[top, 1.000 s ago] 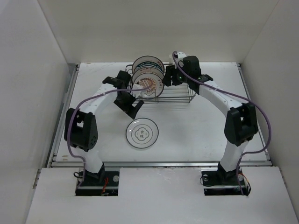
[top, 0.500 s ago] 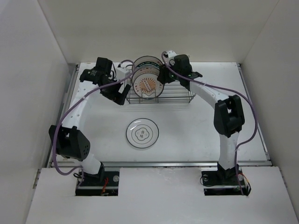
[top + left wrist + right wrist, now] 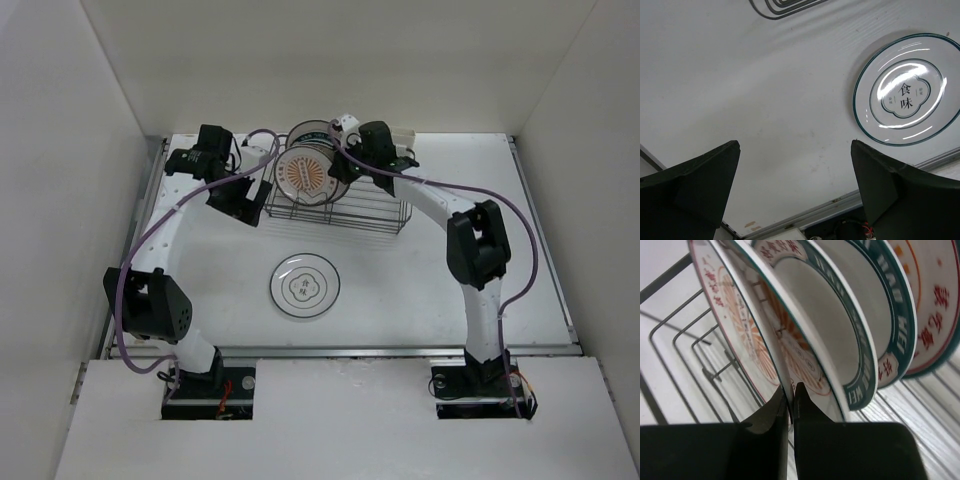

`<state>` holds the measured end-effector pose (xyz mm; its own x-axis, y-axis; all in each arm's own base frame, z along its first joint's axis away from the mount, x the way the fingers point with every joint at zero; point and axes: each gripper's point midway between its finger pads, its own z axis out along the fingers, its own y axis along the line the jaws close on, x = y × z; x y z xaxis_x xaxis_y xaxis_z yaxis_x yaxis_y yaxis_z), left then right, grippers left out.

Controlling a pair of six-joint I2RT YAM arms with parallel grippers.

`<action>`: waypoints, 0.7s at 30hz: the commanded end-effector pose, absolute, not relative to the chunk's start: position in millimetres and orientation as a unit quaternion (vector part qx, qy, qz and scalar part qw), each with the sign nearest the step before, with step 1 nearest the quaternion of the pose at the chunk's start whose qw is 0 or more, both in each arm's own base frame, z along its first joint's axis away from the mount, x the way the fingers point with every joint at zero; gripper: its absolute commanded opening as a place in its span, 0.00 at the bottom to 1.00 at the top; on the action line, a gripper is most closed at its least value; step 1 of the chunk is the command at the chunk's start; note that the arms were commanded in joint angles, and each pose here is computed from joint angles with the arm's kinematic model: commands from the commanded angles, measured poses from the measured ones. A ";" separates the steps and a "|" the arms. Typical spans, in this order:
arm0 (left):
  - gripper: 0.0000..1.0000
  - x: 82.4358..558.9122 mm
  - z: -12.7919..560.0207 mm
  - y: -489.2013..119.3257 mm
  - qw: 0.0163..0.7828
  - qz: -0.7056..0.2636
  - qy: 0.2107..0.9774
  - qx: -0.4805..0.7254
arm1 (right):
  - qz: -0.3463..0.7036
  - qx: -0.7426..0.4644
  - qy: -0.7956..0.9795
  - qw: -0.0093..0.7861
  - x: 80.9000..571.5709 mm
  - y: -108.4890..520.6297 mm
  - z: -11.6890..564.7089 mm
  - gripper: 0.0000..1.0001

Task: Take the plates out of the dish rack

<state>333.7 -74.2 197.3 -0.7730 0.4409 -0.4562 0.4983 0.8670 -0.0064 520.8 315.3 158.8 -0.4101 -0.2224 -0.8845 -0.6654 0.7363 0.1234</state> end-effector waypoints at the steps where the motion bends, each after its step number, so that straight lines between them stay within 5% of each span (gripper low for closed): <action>1: 0.91 327.8 197.6 -72.6 0.219 -0.065 0.943 0.243 | 0.193 -0.246 0.775 0.550 523.6 296.8 243.5 0.00; 14: 0.91 336.7 211.3 -62.7 0.257 -0.038 0.940 0.219 | 0.167 -0.241 0.725 0.623 476.9 273.6 361.6 0.00; 21: 0.98 410.3 234.0 -40.2 0.327 -0.016 0.938 0.112 | 0.313 -0.252 0.802 0.442 377.6 307.2 270.2 0.00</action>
<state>365.7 -45.9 209.1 -0.8042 0.3060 -0.5096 0.3270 0.9437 0.0506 431.6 282.3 327.7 -0.2569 -0.1182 -0.9592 -0.6268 0.7758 0.0723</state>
